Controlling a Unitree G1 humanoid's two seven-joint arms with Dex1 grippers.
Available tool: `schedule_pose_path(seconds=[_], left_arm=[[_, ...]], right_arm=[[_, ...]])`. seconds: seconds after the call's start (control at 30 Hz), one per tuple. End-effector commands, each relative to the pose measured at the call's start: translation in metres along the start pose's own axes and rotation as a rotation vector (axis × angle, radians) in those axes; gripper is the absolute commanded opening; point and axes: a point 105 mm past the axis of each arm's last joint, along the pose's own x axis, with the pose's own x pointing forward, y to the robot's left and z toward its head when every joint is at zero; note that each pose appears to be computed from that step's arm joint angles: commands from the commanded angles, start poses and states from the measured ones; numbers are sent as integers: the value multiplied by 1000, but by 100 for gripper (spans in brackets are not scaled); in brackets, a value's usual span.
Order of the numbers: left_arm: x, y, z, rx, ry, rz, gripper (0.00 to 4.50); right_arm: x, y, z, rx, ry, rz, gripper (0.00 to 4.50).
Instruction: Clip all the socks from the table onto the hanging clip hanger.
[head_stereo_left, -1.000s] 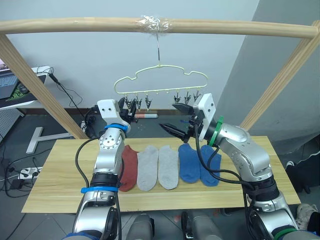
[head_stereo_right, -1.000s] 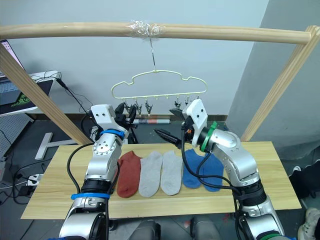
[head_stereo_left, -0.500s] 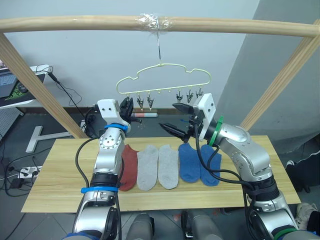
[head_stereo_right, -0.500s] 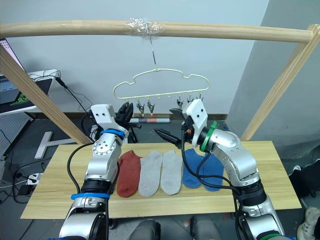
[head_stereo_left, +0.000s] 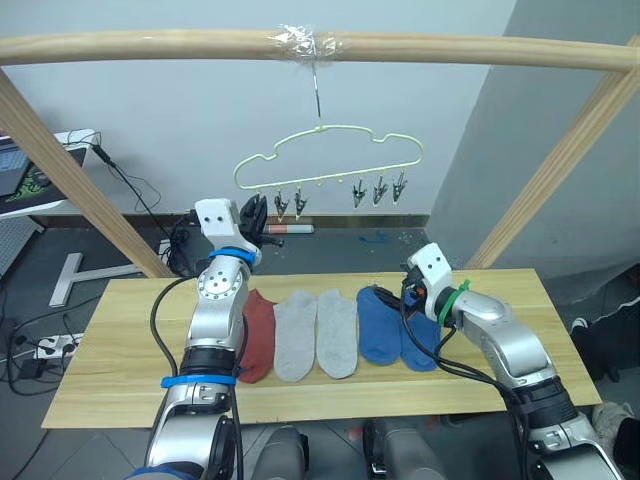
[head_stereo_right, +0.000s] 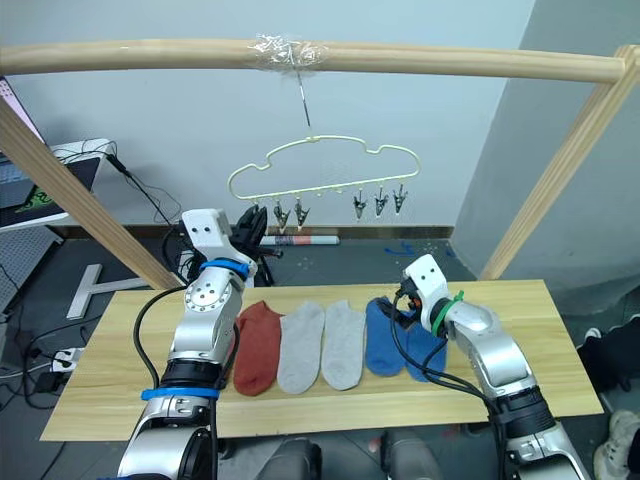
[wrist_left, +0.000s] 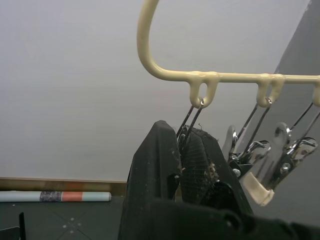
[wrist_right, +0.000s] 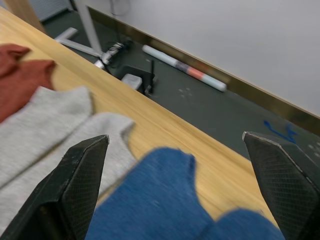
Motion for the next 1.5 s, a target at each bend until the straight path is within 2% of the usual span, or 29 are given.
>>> schedule_pose_path(seconds=[0.03, 0.1, 0.23, 0.43, 0.57, 0.67, 0.97, 1.03, 1.2, 1.3, 1.43, 1.5], left_arm=[[-1, 3, 12, 6, -40, 5, 15], [0, 3, 12, 4, -41, 1, 15], [0, 3, 13, 4, -42, -1, 15], [0, 2, 14, 4, -45, -2, 15], [-1, 3, 14, 4, -44, 0, 15], [-1, 3, 14, 4, -44, 2, 15], [-2, 6, 14, 4, -41, 10, 15], [-3, 7, 13, -29, -38, 10, 15], [-7, 5, 13, -155, -17, -24, 15], [-13, 6, 10, -323, 27, -33, 15], [-16, 5, 9, -432, 58, -40, 15], [-18, 3, 9, -531, 76, -50, 15]], right_arm=[[-6, -25, -39, 8, 115, -108, 450], [-5, -29, -52, 50, 157, -126, 450], [2, -31, -62, 95, 180, -131, 450], [4, -28, -87, 96, 266, -125, 450], [3, -25, -95, 107, 285, -108, 450], [-1, -22, -109, 138, 324, -102, 390], [-7, -24, -111, 139, 315, -86, 65], [-10, -30, -102, 66, 284, -83, 1], [-17, -43, -49, -172, 128, -74, 1], [-19, -23, -9, -306, 6, 0, 1], [-19, -2, 8, -354, -41, 56, 1], [-7, 24, 30, -430, -101, 119, 1]])
